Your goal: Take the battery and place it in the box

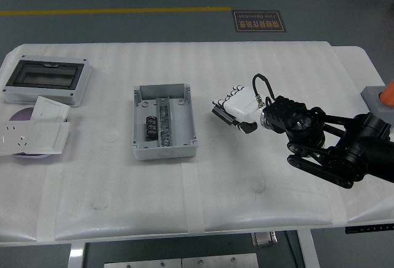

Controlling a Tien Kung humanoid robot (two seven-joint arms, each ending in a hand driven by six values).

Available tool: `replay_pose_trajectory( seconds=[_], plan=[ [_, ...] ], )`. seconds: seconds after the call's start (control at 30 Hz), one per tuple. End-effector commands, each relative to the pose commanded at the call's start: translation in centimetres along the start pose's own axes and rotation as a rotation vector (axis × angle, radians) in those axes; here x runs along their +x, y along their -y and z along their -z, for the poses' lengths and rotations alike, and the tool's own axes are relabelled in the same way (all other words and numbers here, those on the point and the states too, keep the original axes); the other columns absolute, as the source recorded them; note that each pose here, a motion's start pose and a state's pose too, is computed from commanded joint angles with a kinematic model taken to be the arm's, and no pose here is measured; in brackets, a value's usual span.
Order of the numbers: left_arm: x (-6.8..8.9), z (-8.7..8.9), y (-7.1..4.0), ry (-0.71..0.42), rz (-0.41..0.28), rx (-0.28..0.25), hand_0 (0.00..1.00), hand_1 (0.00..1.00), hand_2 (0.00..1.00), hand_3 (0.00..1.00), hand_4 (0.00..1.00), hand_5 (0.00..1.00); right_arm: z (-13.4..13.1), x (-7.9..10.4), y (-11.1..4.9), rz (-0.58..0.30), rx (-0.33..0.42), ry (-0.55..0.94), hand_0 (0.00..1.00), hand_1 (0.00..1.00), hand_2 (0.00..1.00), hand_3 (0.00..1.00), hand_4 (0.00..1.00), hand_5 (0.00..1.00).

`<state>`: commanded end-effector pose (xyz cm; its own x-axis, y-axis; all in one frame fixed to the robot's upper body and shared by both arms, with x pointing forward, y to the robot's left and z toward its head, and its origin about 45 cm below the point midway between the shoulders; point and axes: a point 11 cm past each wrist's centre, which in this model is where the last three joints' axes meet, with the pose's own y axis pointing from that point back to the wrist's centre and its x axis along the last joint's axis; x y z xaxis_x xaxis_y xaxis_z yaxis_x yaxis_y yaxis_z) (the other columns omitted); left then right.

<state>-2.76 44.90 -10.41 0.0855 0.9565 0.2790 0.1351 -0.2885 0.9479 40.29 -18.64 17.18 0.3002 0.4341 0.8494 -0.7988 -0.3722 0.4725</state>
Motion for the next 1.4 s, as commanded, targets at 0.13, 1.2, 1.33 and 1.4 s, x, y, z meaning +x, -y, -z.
replay_pose_trajectory(
  seconds=[0.13, 1.2, 1.33, 1.4],
  plan=[
    [0.0, 0.1, 0.0, 0.0, 0.001, 0.004, 0.651, 0.661, 0.619, 0.665, 0.667, 0.359, 0.0, 0.2, -1.1, -0.076, -0.039, 0.077, 0.998, 0.912, 0.822, 0.732, 0.417, 0.063],
    [-0.2, 0.3, 0.0, -0.002, 0.004, 0.006, 0.651, 0.661, 0.619, 0.655, 0.638, 0.406, 8.8, 7.7, -2.3, -0.43, 0.161, 0.602, 0.998, 0.998, 0.998, 0.998, 0.703, 0.408],
    [-0.2, 0.2, 0.0, -0.002, 0.002, 0.005, 0.651, 0.66, 0.619, 0.646, 0.611, 0.42, 8.4, 8.0, -2.4, -0.437, 0.156, 0.597, 0.998, 0.998, 0.998, 0.998, 0.739, 0.448],
    [-0.2, 0.1, 0.0, -0.001, 0.002, 0.004, 0.651, 0.66, 0.619, 0.646, 0.611, 0.42, 7.5, 8.7, -2.6, -0.46, 0.143, 0.585, 0.998, 0.998, 0.998, 0.998, 0.739, 0.448]
  ],
)
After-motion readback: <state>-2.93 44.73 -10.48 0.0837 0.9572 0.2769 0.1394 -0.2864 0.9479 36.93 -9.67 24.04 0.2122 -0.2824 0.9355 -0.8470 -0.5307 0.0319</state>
